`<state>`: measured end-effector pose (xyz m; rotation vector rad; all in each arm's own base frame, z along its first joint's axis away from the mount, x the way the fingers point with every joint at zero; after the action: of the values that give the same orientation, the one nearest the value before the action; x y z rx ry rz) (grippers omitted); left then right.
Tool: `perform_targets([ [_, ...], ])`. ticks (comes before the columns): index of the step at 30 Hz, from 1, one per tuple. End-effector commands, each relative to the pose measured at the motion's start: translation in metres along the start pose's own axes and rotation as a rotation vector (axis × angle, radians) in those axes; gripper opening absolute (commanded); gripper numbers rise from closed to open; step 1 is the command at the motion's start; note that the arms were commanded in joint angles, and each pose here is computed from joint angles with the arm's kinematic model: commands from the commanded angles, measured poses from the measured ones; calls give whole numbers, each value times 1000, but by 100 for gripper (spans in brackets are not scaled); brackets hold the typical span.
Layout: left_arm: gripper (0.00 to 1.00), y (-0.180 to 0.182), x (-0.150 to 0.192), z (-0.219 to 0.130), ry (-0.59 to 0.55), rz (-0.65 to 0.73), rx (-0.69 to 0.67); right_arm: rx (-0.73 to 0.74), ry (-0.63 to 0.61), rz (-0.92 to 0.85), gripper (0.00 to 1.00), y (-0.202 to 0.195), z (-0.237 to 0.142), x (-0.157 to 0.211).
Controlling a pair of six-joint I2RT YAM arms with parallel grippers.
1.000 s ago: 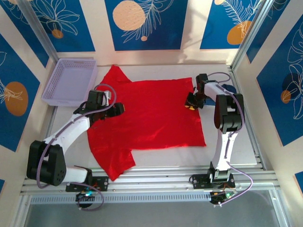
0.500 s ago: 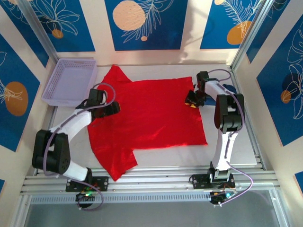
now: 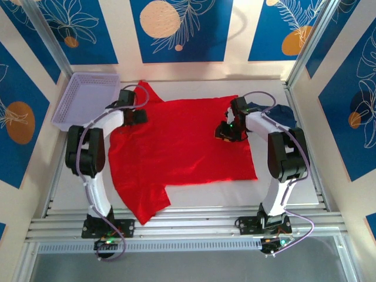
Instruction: Fold the inside-out t-shirt
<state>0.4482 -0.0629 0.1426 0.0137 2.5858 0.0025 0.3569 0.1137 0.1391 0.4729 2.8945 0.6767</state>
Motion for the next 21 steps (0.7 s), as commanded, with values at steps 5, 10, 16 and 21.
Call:
perform_targets([
  [5, 82, 10, -15, 37, 132, 13, -16, 66, 42, 17, 34, 1, 11, 15],
  [10, 83, 11, -20, 54, 194, 0, 30, 158, 67, 53, 32, -16, 14, 14],
  [16, 83, 5, -27, 70, 223, -2, 80, 220, 86, 68, 31, -33, 15, 18],
  [21, 83, 2, -34, 78, 235, 4, 99, 243, 87, 80, 31, -41, 16, 18],
])
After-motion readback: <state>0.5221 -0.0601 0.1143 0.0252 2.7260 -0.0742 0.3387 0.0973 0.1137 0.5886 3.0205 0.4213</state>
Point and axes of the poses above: each hand's point on the last joint's axis, 136 mm out from that joint toward the fingers, its own z axis out along the fingers, its own y axis along the line the jaws close on, x = y × z, the point moved 9 cm from there along -z, back along the fingers, and after that the axes turned 12 degrees about z, right-handed, at the moved point
